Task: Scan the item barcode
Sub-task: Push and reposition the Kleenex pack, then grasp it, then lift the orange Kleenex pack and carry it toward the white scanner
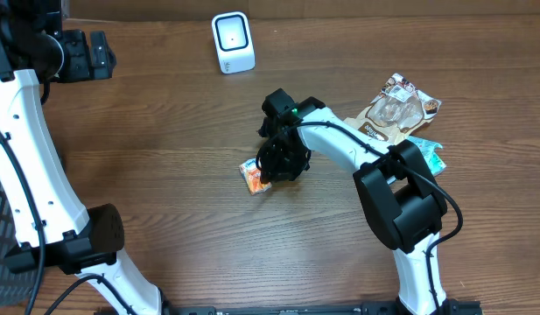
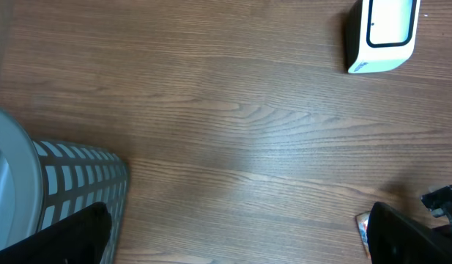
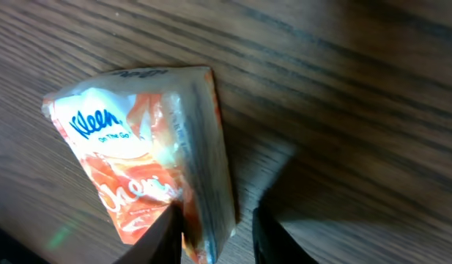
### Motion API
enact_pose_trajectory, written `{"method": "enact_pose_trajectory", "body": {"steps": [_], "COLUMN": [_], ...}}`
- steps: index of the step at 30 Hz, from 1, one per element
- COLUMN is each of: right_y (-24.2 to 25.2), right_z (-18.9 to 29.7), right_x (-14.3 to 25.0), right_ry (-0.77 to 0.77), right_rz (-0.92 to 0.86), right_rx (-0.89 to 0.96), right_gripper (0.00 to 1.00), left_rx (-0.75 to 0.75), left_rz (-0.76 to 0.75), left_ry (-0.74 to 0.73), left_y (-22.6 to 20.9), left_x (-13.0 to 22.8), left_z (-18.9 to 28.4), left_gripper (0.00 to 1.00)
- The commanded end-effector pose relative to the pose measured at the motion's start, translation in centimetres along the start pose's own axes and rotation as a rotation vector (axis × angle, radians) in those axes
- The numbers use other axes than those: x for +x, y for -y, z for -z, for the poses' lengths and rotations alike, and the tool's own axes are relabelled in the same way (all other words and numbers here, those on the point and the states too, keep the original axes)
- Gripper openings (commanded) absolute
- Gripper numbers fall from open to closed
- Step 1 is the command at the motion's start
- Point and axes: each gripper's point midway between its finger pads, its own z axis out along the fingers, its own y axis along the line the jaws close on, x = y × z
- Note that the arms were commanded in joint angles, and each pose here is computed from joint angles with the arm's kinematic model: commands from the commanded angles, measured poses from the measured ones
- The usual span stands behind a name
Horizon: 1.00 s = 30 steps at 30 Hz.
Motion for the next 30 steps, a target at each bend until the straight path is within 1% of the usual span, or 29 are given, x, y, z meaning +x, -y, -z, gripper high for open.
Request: {"method": "enact_pose_trajectory", "body": {"steps": [1, 14, 21, 23, 24, 25, 26, 30], "right_y": [0.4, -0.2, -0.6, -0.7, -0.8, -0.8, -0.8, -0.7], "right_z": [0.2, 1.1, 0.2, -0.2, -0.3, -0.4, -0.4, -0.4], "right_x": [0.0, 1.0, 1.4, 1.3, 1.3, 1.3, 1.3, 1.8], "right_ry": [0.016, -0.042, -0.041, -0.031, -0.030, -0.029, -0.029, -0.047], "right_rz": [-0.020, -0.052, -0.038, -0.058, -0.067, -0.068, -0.067, -0.075], "right_rx": [0.024, -0.024, -0.019, -0.012, -0.006, -0.003, -0.003, 0.003], "right_gripper": [0.27, 0.27, 0.26, 0.20, 0.15, 0.08, 0.04, 0.04], "left_rx": [-0.007, -0.007, -0.007, -0.007, -0.007, -0.007, -0.007, -0.007], "left_rz": [-0.010, -0.010, -0.010, -0.010, -0.010, -0.010, -0.010, -0.010], "left_ry": [0.004, 0.004, 0.004, 0.004, 0.004, 0.004, 0.004, 0.004], "left_y": [-0.2, -0.2, -0.2, -0.2, -0.2, -0.2, -0.2, -0.2], "left_x": [0.0, 0.0, 0.0, 0.0, 0.0, 0.0, 0.0, 0.0], "left_z": [0.2, 0.2, 0.2, 0.2, 0.2, 0.2, 0.2, 0.2], "left_gripper": [1.00, 0.99, 1.00, 0.99, 1.00, 0.99, 0.99, 1.00]}}
